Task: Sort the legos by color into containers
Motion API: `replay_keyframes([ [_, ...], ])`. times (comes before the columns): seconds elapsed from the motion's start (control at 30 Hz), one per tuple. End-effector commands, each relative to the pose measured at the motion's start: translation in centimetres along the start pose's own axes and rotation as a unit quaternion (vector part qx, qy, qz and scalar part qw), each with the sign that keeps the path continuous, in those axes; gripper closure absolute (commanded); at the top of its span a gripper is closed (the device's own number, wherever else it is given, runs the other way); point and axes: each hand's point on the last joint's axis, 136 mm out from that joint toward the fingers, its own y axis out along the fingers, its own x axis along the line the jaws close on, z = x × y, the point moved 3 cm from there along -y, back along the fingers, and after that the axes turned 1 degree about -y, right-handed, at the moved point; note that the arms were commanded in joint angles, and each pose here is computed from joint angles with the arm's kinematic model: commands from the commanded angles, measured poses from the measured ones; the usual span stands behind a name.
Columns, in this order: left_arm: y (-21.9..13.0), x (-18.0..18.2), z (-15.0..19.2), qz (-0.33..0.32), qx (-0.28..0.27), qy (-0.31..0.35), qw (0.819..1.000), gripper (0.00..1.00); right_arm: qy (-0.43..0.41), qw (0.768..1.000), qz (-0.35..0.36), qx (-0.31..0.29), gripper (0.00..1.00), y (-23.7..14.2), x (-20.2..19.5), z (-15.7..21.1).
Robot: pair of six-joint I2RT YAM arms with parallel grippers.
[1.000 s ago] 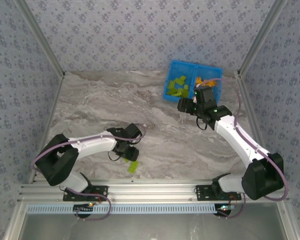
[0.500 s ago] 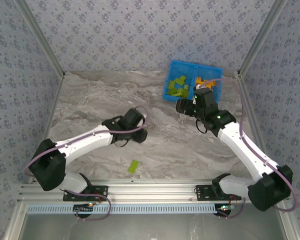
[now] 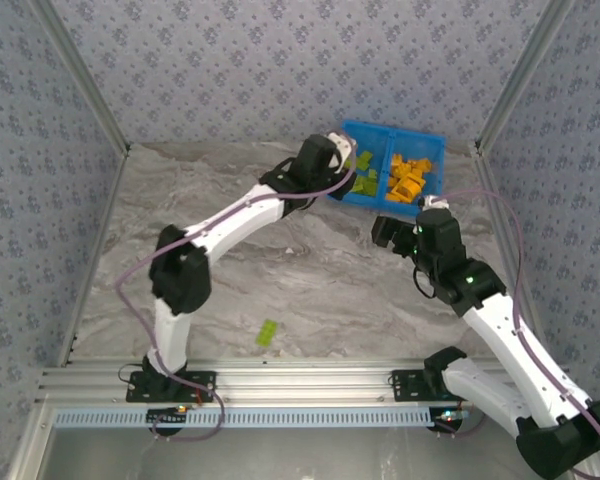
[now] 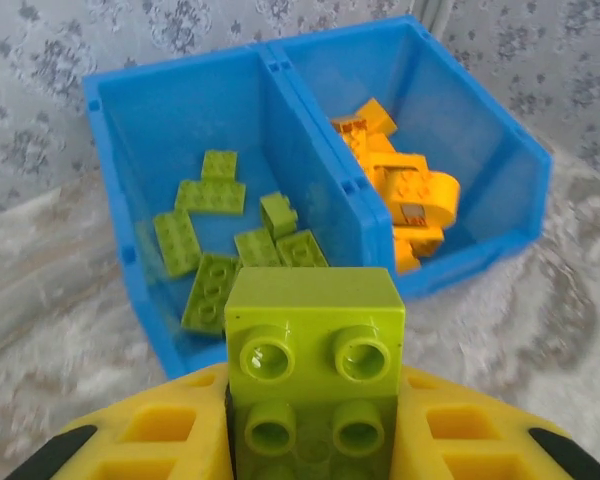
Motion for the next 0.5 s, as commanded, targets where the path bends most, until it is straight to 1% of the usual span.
replay_keyframes([
  [0.0, 1.9, 0.0, -2.4, -0.008, -0.008, 0.038, 0.999, 0.67, 0.005, 1.0, 0.019, 0.003, 0.0, -0.6, -1.2, 0.7],
  [0.07, 3.9, 0.2, -3.1, -0.022, -0.021, 0.051, 0.998, 0.67, 0.004, 1.0, 0.019, 0.004, 0.0, -0.8, -1.4, 0.8],
  [0.2, 7.7, 1.4, -2.8, -0.064, -0.031, 0.07, 0.995, 0.67, 0.003, 1.0, 0.019, 0.004, 0.0, -1.2, -1.5, 0.7],
  [0.33, 10.4, 2.6, -1.3, -0.098, -0.033, 0.072, 0.992, 0.67, -0.001, 1.0, 0.022, 0.014, 0.0, -1.7, -1.8, 1.3],
  [0.47, 13.1, 2.4, 1.1, -0.085, -0.028, 0.091, 0.992, 0.66, 0.002, 1.0, 0.02, 0.016, 0.0, -1.9, -2.0, 1.8],
])
